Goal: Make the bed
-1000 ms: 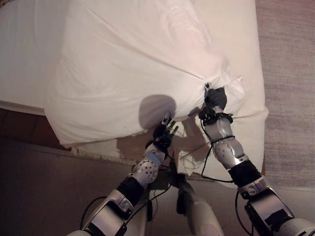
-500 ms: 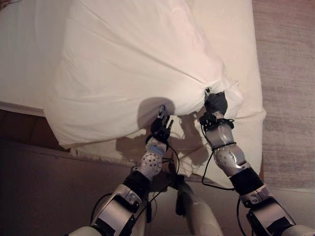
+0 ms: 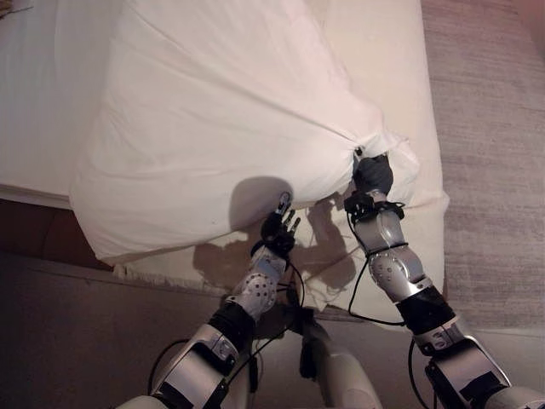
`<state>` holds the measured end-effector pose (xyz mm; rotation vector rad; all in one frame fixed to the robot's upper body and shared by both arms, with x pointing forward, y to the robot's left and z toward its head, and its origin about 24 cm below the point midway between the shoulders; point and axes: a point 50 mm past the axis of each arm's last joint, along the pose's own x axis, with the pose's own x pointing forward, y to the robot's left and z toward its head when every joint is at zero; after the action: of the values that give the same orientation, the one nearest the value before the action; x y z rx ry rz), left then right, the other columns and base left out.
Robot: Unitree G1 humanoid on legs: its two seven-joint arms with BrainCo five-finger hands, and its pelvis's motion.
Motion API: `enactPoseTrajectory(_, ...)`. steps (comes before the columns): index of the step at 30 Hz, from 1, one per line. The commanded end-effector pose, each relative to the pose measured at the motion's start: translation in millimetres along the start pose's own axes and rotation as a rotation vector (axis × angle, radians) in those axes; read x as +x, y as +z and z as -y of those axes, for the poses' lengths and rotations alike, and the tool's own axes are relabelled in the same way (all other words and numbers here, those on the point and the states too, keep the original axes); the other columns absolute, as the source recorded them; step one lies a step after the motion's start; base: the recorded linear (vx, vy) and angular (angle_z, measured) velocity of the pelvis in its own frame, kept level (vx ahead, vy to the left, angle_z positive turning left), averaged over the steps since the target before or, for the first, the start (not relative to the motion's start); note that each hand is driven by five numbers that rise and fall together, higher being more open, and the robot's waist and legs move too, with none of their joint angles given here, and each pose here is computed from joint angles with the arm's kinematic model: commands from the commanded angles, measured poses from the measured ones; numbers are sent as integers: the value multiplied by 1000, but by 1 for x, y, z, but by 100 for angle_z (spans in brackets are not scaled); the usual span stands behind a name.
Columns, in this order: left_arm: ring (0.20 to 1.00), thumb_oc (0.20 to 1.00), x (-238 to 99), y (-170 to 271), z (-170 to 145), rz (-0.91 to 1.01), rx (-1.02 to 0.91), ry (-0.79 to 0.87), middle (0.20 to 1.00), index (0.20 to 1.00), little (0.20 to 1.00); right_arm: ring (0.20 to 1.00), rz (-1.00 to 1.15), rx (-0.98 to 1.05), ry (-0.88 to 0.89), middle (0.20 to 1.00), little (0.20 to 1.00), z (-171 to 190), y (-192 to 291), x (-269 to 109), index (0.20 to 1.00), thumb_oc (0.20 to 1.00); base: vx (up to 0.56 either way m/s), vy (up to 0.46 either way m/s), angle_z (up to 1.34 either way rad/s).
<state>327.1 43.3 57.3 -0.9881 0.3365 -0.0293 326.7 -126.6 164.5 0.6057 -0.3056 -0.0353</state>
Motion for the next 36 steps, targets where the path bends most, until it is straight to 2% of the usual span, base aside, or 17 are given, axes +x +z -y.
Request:
enactPoseTrajectory(1,1000,1000,6,-15,7,-8,-68,22,1000,1000,1000,200,166,63,41,200,200,4,25,-14,200,200,0,0,0)
enactPoseTrajectory(8,1000,1000,15,24,20,141,-146,17,1000,1000,1000,200,28,24,-54,200,200,36,-7,-38,200,200,6,-21,4)
enactPoseTrajectory(20,1000,1000,21,86,19,329,-91,33,1000,1000,1000,200,-169,-87,-68,200,200,68,-40,-71,200,200,37,-16,-7)
enactPoseTrajectory(21,821,821,20,89,18,341,-98,35,821,821,821,200,-178,-98,-67,200,200,70,-41,-73,200,200,60,-12,-15)
enactPoseTrajectory(23,335,335,19,94,14,360,-95,39,335,335,335,200,-204,-130,-74,200,200,76,-44,-76,200,200,42,-21,-10)
enactPoseTrajectory(24,200,200,19,96,13,365,-96,38,200,200,200,200,-213,-147,-81,200,200,79,-46,-78,200,200,31,-27,-12)
enactPoseTrajectory(36,200,200,-3,74,-18,359,-178,-33,200,200,200,200,-328,-259,-221,200,200,120,-66,-93,200,200,8,-29,12)
